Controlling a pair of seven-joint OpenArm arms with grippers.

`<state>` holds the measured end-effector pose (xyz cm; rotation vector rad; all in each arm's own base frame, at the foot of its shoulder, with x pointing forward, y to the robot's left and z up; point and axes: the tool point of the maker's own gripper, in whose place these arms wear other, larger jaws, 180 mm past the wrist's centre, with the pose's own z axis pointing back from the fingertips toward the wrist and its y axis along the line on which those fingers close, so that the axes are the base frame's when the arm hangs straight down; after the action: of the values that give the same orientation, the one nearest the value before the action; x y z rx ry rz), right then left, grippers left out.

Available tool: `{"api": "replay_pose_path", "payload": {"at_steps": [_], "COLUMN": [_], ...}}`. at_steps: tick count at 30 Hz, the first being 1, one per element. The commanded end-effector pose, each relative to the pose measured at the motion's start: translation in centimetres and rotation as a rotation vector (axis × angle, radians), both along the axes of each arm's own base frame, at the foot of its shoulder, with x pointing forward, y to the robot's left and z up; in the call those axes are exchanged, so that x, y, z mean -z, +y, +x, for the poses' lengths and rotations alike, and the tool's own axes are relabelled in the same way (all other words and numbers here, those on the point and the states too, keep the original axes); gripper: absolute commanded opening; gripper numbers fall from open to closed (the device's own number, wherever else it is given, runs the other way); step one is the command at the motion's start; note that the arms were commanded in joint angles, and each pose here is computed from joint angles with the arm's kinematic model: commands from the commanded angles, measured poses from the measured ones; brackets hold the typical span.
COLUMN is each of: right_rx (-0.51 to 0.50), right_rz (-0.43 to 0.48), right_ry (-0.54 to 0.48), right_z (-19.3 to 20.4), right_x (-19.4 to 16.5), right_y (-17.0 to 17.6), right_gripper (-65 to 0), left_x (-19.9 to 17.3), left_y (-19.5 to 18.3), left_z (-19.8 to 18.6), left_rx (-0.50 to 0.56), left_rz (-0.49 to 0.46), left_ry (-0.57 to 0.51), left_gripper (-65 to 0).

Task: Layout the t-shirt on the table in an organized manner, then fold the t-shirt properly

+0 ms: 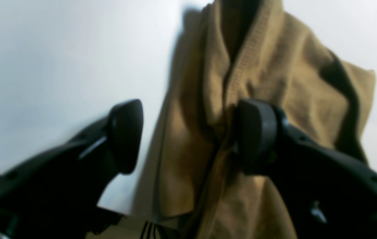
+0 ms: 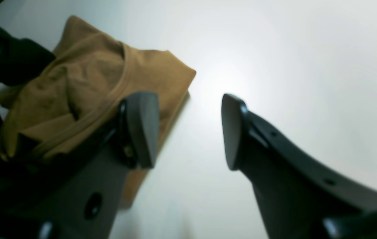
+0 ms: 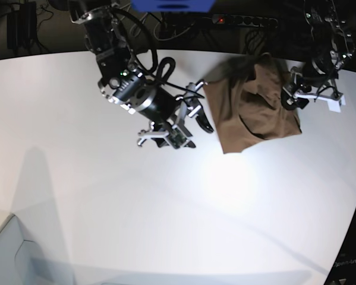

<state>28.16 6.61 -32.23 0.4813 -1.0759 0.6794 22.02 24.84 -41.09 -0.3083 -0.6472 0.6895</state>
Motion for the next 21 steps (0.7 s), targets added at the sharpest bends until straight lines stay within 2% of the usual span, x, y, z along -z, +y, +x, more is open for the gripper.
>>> {"api": "replay_pose_path", "payload": {"at_steps": [1,8,11,14,17,19,21], "right_rx": [-0.001,-0.001,0.038,0.076,0.12,0.16,0.195], "right_rz": [0.038,0.036,0.028,0.024,0.019,0.013,0.005], "right_ry": [-0.043,-0.043,-0.044,-0.046,-0.049,-0.052,-0.043], "right_z": [0.5,0.5,1.3,1.9,2.6,3.2,3.3], "right_x": [-1.5,-1.5,-1.3,-1.3,-1.3,-1.3,-0.9], "right_y": [0.3,0.3,-1.1,-2.3,-3.9,-5.3,-6.6], "right_gripper": [-33.6,-33.7,-33.7,-33.7,-33.7,-33.7,-33.7], "left_x": [-1.2,-0.1,1.1,1.9,1.8,1.8,1.6], "left_y": [0.2,-2.9,-3.6,-3.6,-3.6,-4.6,-5.7], "left_z": [1.1,2.9,3.2,3.2,4.1,5.1,6.4], "left_rx": [0.011,0.094,0.104,0.104,0.119,0.173,0.272], "left_rz": [0.008,-0.032,-0.054,-0.052,-0.022,-0.001,0.042], "left_ry": [-0.041,-0.029,-0.001,0.02,0.017,0.01,-0.015], "left_gripper": [-22.1,-22.4,-24.3,-33.7,-46.9,-55.9,-62.8]}}
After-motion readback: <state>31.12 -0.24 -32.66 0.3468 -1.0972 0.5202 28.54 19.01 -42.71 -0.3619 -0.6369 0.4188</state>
